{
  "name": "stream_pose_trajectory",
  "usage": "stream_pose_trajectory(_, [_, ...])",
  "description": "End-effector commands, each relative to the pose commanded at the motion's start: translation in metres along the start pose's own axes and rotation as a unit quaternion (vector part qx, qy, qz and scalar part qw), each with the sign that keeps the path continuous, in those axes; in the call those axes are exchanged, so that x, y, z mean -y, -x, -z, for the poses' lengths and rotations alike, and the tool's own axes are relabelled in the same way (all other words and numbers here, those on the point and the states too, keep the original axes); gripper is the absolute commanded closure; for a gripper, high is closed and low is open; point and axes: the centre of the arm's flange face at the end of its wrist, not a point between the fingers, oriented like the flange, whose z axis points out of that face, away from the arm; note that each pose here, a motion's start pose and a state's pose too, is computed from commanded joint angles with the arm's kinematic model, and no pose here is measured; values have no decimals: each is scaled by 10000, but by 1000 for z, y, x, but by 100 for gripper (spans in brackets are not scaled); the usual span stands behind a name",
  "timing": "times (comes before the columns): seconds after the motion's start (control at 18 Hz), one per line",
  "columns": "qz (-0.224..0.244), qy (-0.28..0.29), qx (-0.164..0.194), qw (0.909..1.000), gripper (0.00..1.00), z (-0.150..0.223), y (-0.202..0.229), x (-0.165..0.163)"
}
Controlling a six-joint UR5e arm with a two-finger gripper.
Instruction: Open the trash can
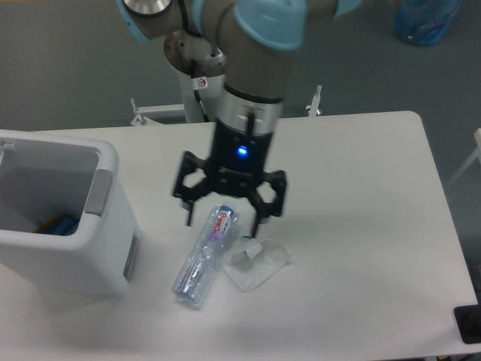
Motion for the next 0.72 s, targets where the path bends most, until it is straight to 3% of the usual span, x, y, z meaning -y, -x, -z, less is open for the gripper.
stream_pose_trajectory(0.11, [-297, 135, -9, 9995, 0, -12, 28, -22])
stream_pose_trajectory(0.22, [-634, 576, 291, 9959, 0, -24, 58, -39])
stream_pose_trajectory(0.39, [-1250, 1533, 775, 9772, 0, -44, 89, -62])
stream_pose_trajectory(0.56, [-1799, 1964, 829, 9603, 0, -54, 95, -69])
stream_pose_trajectory(0.72, [-1898, 1983, 787, 9584, 0, -57, 92, -71])
